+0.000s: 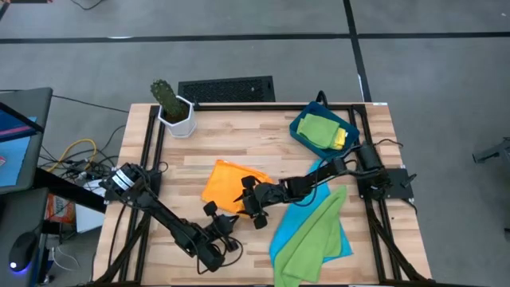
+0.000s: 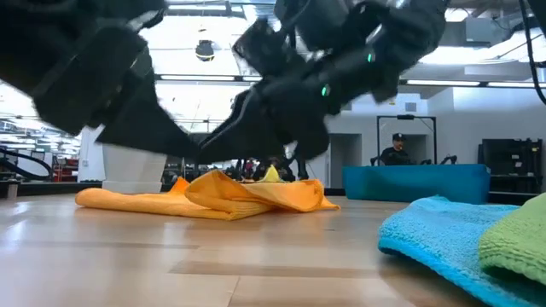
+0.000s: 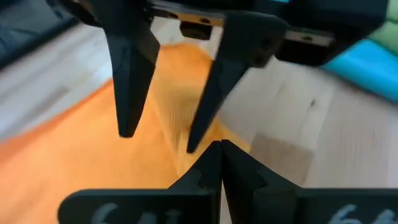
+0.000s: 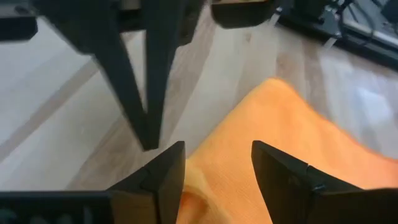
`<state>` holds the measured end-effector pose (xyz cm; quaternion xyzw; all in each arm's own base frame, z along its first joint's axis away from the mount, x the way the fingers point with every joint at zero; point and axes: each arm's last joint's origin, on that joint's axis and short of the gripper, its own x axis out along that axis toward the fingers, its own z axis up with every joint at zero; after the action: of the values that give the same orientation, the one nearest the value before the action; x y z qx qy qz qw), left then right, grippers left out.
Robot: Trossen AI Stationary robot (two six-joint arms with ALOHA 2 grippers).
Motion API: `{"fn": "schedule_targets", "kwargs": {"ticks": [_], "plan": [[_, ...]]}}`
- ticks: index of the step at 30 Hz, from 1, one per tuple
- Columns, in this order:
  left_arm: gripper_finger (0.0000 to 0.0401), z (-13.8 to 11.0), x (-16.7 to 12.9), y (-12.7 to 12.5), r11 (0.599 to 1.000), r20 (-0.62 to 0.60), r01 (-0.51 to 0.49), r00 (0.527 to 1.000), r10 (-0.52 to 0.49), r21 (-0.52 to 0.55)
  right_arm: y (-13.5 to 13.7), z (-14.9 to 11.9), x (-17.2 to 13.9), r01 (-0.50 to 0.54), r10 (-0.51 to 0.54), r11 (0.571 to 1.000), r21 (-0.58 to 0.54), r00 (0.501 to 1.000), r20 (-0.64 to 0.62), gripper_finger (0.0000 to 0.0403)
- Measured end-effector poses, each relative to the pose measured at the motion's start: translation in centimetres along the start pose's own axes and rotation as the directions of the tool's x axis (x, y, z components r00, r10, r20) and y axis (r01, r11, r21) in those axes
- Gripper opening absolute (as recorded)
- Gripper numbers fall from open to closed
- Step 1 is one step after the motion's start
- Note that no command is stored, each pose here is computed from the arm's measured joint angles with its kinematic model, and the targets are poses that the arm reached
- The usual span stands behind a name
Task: Fold microfiber towels
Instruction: Fold the orange microfiber cloth
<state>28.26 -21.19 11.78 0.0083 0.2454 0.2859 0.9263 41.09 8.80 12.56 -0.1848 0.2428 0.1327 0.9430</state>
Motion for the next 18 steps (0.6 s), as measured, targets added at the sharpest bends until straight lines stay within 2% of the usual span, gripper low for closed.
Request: {"fn": "schedule_targets", "kwargs": {"ticks": [4,6,11,14,18], "plan": [[0.0000,1.6,-0.2,-0.9,0.998,0.033,0.003,0.999,-0.005,0.055,-0.3,1.9,-2.5,-0.023,0.022,0.999,-0.023,0.999,-0.047,0.0206],[0.0000,1.9,-0.1,-1.0,0.997,0.038,0.005,0.999,-0.008,0.077,-0.2,1.8,-3.6,-0.047,0.044,0.999,-0.021,0.994,-0.100,0.0204],[0.0000,1.1,0.4,-0.5,0.995,0.027,-0.001,1.000,-0.002,0.095,0.8,-1.7,-5.2,-0.065,0.070,0.997,0.031,0.975,-0.211,0.0193],[0.0000,0.6,0.6,-0.2,0.997,0.023,0.002,1.000,-0.004,0.072,1.4,-3.7,-5.7,-0.041,0.057,0.997,0.067,0.965,-0.256,0.0184],[0.0000,-0.1,0.7,0.2,0.998,0.006,0.003,1.000,-0.004,0.066,2.4,-5.4,-5.9,0.011,-0.005,1.000,0.015,0.946,-0.323,0.0176]]}}
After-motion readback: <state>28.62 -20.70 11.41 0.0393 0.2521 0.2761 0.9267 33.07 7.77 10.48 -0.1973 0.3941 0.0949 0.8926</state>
